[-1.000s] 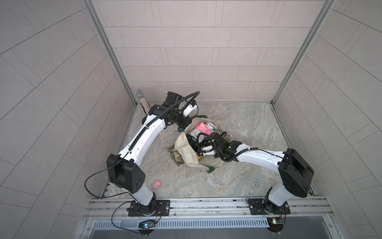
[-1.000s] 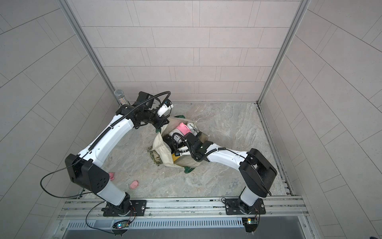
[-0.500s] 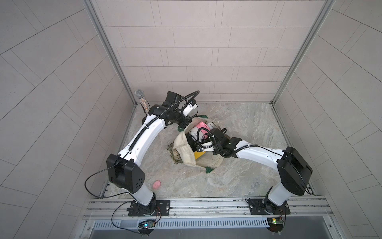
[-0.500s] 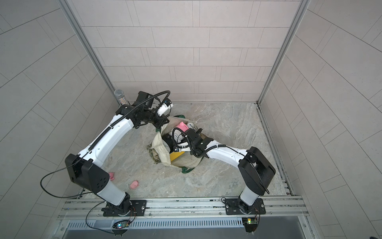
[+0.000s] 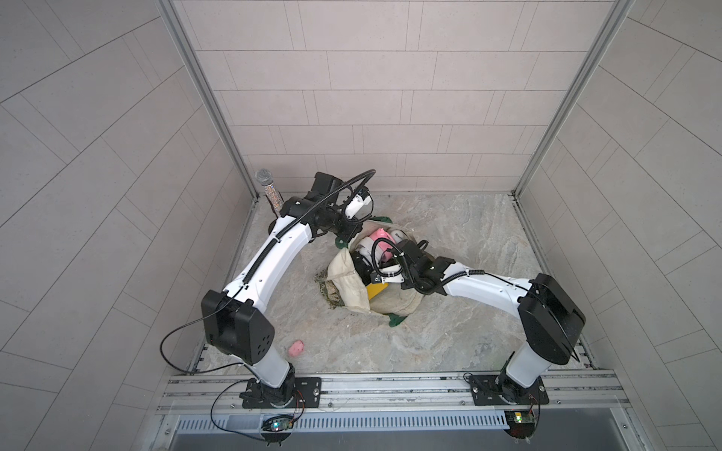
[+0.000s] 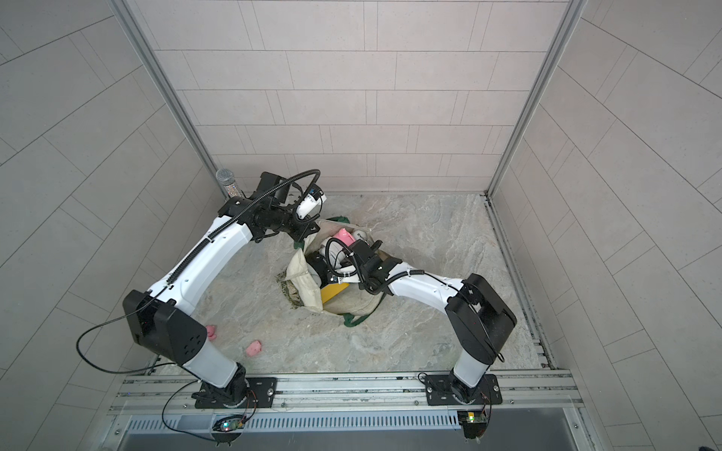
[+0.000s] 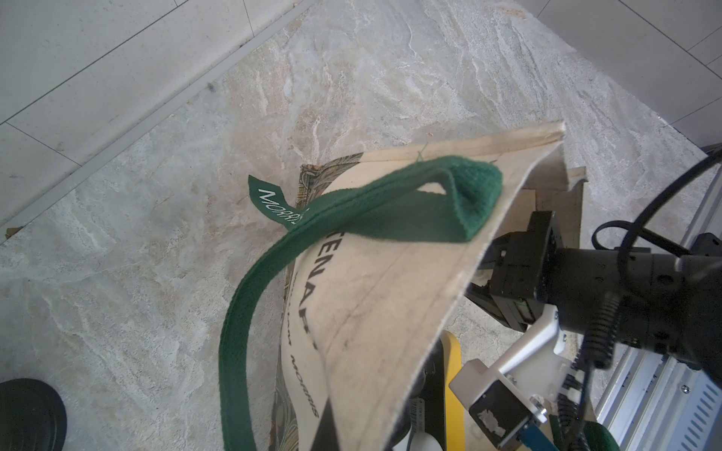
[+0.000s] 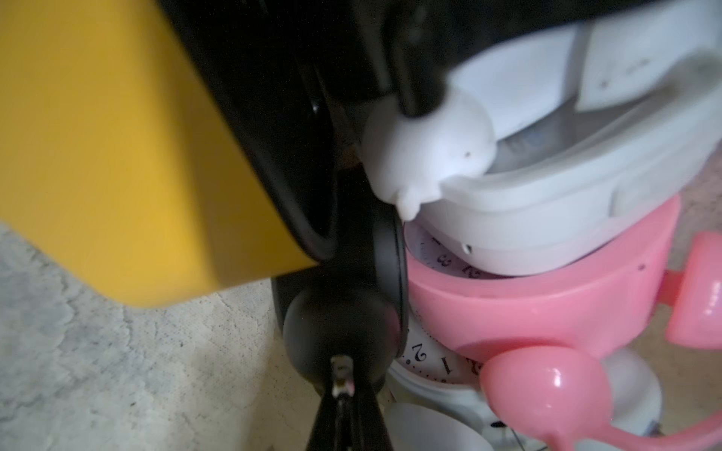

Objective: Take the alarm clock out of the canvas bag
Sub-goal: Pick up the alarm from the canvas bag, then place the alarm at the center of the board.

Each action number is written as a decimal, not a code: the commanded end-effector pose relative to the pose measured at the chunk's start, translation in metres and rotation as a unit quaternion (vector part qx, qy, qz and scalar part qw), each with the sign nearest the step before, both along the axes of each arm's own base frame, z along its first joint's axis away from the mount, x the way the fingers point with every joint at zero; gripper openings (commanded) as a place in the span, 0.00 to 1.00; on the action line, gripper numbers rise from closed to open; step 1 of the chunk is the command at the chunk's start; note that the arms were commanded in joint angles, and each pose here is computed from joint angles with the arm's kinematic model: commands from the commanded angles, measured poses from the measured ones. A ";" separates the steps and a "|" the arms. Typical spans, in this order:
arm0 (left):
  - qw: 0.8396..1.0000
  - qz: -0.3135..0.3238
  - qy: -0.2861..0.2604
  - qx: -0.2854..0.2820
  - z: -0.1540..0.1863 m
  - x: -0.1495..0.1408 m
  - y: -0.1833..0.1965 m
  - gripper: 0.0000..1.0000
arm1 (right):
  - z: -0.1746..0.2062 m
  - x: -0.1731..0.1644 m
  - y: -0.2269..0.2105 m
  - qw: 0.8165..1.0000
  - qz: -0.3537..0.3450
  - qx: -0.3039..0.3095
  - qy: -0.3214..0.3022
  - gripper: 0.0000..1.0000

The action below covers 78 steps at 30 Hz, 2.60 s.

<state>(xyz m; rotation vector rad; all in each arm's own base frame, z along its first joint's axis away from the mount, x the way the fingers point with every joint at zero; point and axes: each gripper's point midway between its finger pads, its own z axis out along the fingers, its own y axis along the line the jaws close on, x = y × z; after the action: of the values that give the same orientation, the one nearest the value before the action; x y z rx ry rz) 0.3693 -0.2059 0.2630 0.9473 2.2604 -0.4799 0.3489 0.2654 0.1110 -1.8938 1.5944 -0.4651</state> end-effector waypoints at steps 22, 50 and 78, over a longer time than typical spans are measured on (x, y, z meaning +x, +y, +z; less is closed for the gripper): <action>0.990 0.013 -0.132 -0.038 0.065 0.027 -0.003 0.00 | 0.095 -0.044 -0.003 0.997 -0.023 0.004 -0.068 0.00; 0.985 0.049 -0.159 -0.037 0.073 0.033 0.007 0.00 | 0.274 -0.084 -0.036 0.904 -0.202 0.373 0.041 0.00; 0.986 0.037 -0.155 -0.047 0.073 0.026 0.002 0.00 | 0.155 0.017 -0.257 0.486 -0.553 0.663 0.132 0.00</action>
<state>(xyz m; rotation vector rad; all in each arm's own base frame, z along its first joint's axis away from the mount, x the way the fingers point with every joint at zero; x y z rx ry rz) 0.3857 -0.1925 0.2620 0.8560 2.2441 -0.3552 0.3492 0.0010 0.2412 0.3901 2.2336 0.4357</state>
